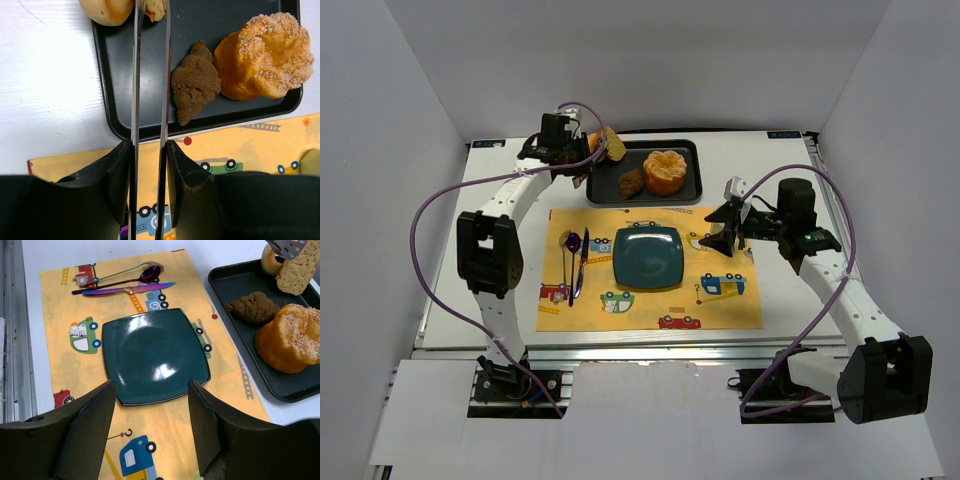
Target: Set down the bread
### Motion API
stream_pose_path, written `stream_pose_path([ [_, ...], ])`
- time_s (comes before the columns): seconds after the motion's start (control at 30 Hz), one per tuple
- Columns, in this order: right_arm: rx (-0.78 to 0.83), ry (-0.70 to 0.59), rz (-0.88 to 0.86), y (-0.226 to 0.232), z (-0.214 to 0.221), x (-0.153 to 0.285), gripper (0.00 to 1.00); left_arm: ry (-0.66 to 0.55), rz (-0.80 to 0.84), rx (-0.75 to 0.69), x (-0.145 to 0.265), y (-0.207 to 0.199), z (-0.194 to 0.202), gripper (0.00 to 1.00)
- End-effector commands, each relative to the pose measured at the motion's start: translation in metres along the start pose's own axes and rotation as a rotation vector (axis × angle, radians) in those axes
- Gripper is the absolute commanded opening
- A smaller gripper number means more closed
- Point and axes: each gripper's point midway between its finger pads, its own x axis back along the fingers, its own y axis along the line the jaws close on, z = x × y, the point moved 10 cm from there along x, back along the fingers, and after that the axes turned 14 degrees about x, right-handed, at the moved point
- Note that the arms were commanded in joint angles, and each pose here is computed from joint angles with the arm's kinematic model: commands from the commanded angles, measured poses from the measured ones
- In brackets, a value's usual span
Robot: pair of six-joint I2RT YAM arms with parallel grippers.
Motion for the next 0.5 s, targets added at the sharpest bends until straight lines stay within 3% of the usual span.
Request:
stream_pose_path([
  [0.0,0.022,-0.026,-0.003,-0.001,-0.003,0.001,0.64,-0.085,0.023,-0.072,0.018,-0.018,-0.019,0.43],
  [0.47,0.016,-0.021,-0.004,0.002,0.001,0.001,0.64,-0.199,-0.034,-0.127,0.025,-0.033,-0.026,0.46],
])
